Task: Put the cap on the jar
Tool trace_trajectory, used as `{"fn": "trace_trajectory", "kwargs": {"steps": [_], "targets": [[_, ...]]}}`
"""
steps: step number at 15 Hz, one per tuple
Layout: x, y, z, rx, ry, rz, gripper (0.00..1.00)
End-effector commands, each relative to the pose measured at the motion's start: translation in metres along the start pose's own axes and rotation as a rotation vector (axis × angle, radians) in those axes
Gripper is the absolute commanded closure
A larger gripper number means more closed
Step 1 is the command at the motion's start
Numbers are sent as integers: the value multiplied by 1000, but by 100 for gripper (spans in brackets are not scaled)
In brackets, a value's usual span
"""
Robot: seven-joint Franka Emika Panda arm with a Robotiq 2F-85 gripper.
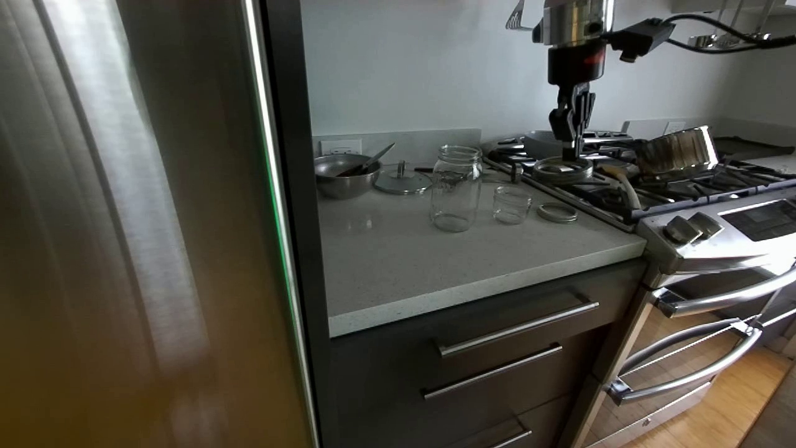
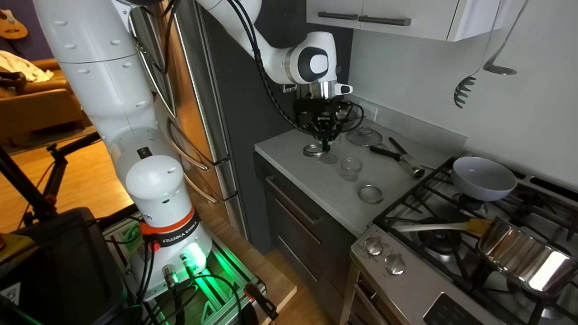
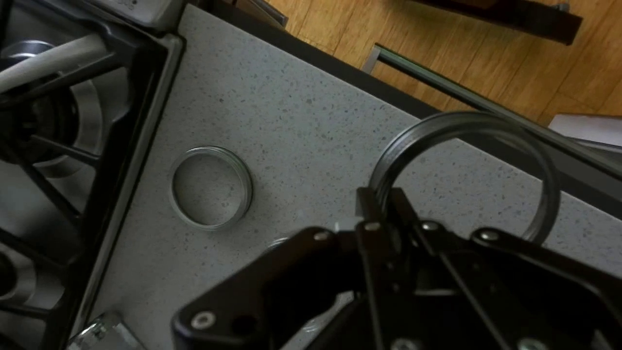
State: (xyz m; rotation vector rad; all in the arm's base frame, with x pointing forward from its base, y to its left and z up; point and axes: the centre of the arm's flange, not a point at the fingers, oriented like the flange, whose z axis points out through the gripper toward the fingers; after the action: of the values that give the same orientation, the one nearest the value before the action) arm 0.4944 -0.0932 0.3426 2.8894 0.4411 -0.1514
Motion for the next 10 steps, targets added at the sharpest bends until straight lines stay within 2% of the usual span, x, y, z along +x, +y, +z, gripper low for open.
{"fn": "trace_trajectory", "kwargs": {"steps": [1, 2, 3, 4, 7, 8, 9, 10], "targets": [[-17, -8, -37, -65, 0, -27, 98], [-17, -6, -45, -77, -2, -20, 98], [-6, -2, -31, -45, 13, -21, 98], [-7, -2, -38, -50, 21, -20, 91], [-6, -2, -36, -49, 18, -21, 91], [-6, -3, -34, -47, 15, -22, 98], [-6, -4, -35, -4, 67, -42, 98], [-4, -1, -41, -20, 92, -37, 98]]}}
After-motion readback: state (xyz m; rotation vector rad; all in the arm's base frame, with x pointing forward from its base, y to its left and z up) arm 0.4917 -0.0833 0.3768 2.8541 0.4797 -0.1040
